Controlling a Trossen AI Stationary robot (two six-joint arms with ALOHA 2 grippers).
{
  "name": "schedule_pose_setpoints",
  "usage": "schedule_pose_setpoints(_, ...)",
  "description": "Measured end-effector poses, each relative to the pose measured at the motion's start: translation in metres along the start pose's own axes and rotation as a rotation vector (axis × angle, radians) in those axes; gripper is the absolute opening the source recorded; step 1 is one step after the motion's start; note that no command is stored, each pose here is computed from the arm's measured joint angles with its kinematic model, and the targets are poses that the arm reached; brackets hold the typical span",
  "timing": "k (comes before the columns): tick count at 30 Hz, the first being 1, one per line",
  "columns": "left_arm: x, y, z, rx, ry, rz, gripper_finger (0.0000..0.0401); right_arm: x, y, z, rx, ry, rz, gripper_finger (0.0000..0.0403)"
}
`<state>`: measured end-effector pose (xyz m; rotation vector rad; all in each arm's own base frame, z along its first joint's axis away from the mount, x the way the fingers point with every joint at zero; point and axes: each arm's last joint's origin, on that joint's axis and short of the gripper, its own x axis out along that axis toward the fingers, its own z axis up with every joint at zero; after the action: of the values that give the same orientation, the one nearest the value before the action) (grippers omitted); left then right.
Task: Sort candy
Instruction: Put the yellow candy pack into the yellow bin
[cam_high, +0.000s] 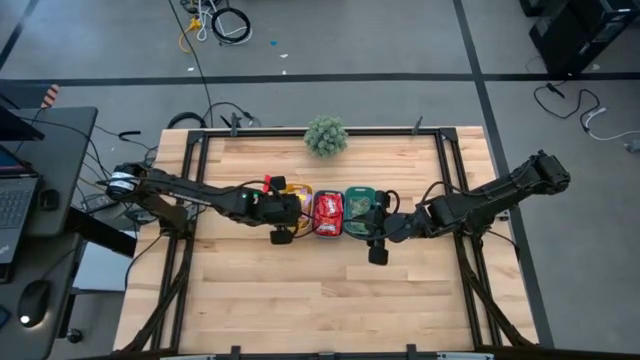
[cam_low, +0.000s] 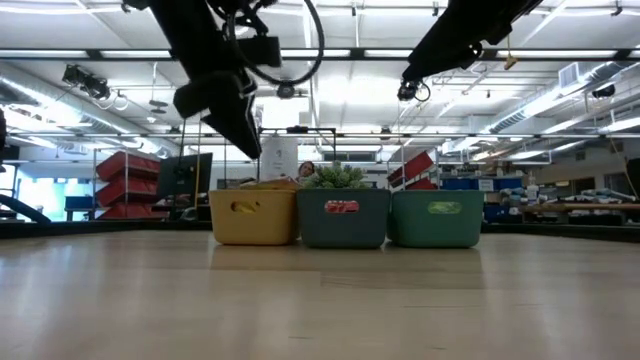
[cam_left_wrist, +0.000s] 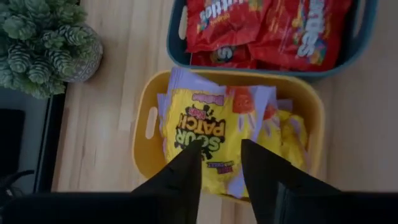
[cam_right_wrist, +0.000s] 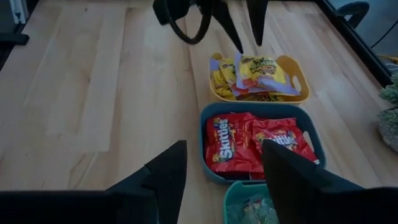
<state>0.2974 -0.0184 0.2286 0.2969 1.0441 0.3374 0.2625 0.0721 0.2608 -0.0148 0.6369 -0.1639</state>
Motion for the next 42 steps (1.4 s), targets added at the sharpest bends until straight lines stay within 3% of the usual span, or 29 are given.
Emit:
schedule_pose_setpoints(4,-0.013,0.005,0.007,-0.081,-0.133,-0.036,0.0067,0.000,0.000,0.000,-0.002,0.003,0.003,0.0181)
schedule_pose_setpoints(8,-0.005,0.013,0.001,-0.165,-0.255,-0.150,0.0009,0.001,0.000,-0.004,-0.012,0.015,0.000,0.0134)
schedule_pose_setpoints(15,0.029,0.022,-0.028,-0.277,-0.485,-0.280,0.0002,0.005,-0.001,-0.009,-0.032,-0.009,-0.030,0.0040)
schedule_pose_setpoints(22,0.050,0.035,-0.059,-0.427,-0.672,-0.295,0.0001,0.005,0.000,-0.004,-0.076,-0.061,-0.025,0.0006)
schedule_pose_setpoints(26,0.061,0.032,-0.073,-0.428,-0.648,-0.305,0.0001,0.006,-0.002,-0.002,-0.086,-0.072,-0.033,0.0005)
schedule_pose_setpoints(42,0.083,0.025,-0.081,-0.404,-0.584,-0.292,0.0000,0.008,-0.007,0.000,-0.088,-0.086,-0.047,0.0003)
